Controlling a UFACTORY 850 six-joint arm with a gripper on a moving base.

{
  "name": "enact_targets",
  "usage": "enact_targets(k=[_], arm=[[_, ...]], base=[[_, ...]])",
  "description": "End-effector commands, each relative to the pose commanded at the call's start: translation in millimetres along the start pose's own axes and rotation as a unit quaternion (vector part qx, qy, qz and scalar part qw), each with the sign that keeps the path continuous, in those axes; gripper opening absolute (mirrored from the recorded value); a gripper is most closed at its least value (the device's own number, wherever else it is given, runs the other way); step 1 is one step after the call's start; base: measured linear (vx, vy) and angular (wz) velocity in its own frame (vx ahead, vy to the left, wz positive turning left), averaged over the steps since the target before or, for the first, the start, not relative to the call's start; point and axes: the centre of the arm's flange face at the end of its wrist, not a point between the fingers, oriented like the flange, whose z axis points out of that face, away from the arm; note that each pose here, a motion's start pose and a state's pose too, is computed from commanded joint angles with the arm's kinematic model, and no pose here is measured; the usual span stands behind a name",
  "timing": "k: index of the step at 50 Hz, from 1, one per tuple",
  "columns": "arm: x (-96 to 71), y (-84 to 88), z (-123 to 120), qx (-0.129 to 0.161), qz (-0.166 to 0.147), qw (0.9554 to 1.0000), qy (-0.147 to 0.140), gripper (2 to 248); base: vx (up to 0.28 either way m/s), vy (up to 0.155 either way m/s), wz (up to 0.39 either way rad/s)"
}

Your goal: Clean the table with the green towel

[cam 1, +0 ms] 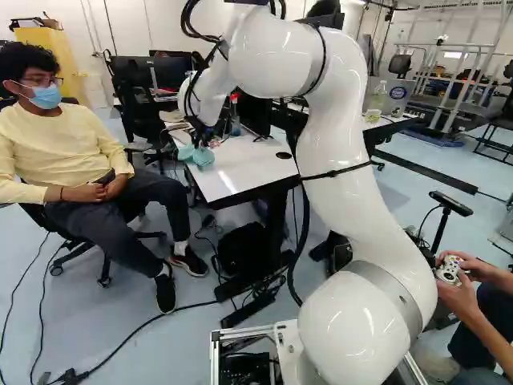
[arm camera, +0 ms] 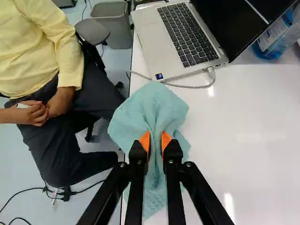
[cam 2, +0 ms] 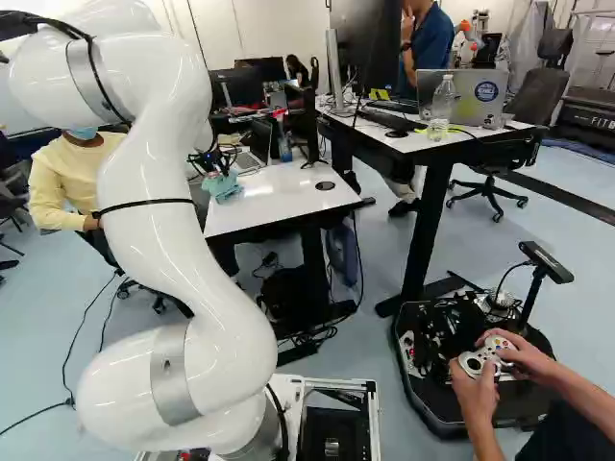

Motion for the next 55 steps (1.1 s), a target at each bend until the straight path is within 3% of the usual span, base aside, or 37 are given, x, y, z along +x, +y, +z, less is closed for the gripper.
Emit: enact_targets(k=[20, 55], arm=[[-4.1, 0.3, 7, 0.000, 0.000, 1.0000, -0.009, 51], [-12.6, 0.3, 6, 0.000, 0.000, 0.9984, -0.056, 51]], base=[[0.000, 0.000, 0.000], [0.000, 0.000, 0.000]])
